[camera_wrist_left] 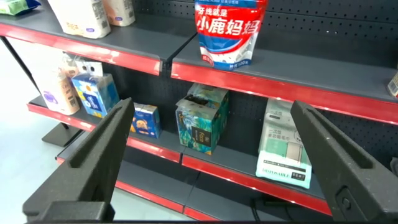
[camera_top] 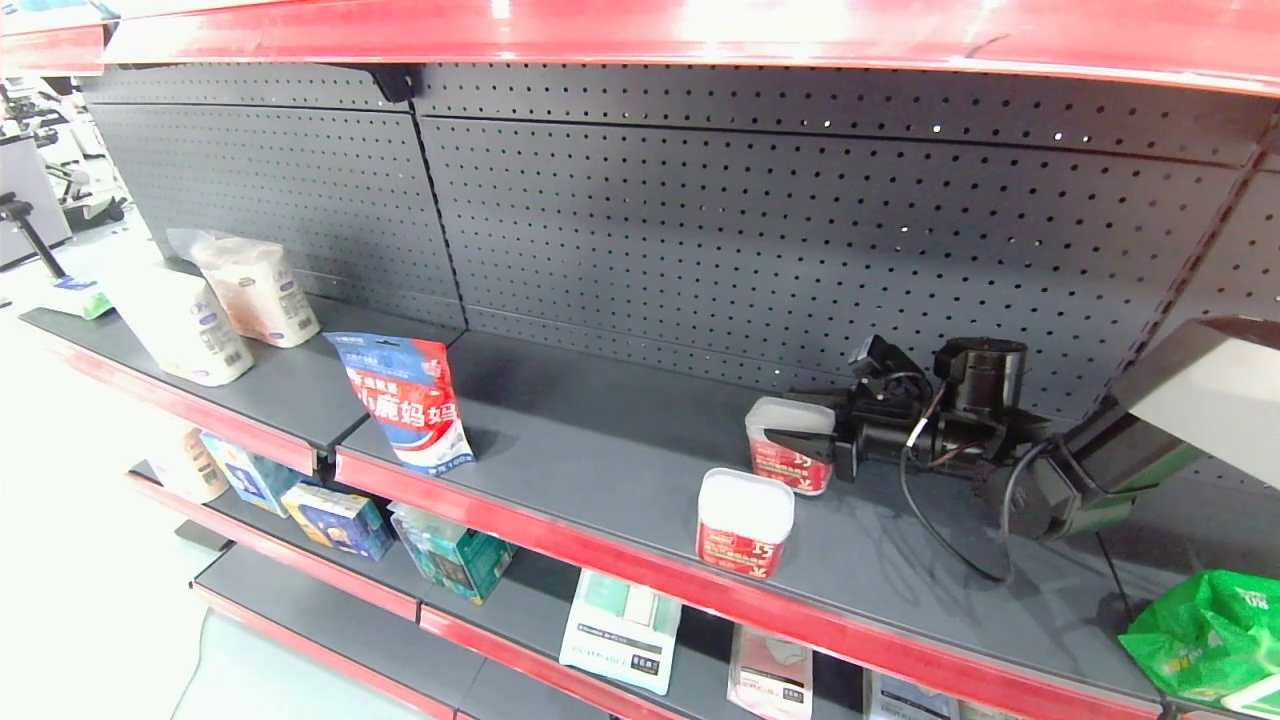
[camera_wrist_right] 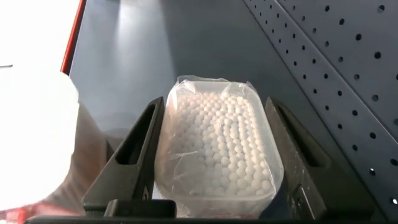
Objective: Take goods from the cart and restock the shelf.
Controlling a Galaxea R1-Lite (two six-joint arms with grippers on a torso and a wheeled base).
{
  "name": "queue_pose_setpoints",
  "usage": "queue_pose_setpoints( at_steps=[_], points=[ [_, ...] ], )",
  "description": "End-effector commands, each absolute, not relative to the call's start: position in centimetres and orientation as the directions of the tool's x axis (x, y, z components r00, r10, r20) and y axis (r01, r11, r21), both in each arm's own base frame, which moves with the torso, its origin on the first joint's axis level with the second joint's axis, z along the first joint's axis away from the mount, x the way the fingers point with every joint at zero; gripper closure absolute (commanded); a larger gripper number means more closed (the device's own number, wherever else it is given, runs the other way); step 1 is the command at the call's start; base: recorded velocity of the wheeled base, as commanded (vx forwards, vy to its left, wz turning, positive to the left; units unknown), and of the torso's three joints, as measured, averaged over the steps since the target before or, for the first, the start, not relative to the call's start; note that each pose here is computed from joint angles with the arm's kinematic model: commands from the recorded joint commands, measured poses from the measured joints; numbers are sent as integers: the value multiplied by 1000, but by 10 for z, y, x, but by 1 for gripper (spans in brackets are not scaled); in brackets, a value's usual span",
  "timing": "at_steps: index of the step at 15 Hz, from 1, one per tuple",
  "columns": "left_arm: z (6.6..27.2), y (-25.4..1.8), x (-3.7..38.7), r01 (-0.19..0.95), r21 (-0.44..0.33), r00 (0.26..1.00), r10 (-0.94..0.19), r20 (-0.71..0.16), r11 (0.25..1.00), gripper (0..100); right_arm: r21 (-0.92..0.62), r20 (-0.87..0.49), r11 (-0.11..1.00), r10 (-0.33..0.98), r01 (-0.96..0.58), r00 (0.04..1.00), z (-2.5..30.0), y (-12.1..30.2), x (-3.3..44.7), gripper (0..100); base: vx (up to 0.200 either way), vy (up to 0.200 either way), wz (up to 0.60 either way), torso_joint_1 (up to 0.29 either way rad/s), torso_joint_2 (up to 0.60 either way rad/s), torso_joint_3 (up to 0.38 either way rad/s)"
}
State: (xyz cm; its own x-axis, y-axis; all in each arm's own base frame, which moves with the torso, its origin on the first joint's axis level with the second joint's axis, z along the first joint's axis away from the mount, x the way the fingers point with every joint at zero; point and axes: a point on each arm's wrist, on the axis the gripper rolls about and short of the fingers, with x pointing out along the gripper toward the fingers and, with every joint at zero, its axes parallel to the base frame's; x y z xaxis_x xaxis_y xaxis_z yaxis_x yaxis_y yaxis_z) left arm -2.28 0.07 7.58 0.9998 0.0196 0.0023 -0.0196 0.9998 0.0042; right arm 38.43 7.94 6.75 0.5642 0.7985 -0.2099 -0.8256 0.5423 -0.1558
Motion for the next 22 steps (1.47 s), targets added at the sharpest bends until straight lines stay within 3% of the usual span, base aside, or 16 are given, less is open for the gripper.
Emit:
queue_pose_setpoints(
  at_steps=[1, 9, 22],
  points=[
    [76, 1, -23, -20, 5, 1000, 20, 3, 1000, 0, -150, -216, 545, 796, -825, 565, 67, 77, 381, 100, 0, 0, 0, 0, 0, 0],
    [76, 1, -23, -20, 5, 1000, 20, 3, 1000, 0, -210, -217, 562, 771, -800, 599, 70, 63, 382, 100, 0, 0, 0, 0, 0, 0],
    [76, 1, -23, -20, 3, 1000, 20, 3, 1000, 0, -165, -234, 529, 799, -833, 554, 62, 54, 371, 100, 0, 0, 0, 0, 0, 0]
  ],
)
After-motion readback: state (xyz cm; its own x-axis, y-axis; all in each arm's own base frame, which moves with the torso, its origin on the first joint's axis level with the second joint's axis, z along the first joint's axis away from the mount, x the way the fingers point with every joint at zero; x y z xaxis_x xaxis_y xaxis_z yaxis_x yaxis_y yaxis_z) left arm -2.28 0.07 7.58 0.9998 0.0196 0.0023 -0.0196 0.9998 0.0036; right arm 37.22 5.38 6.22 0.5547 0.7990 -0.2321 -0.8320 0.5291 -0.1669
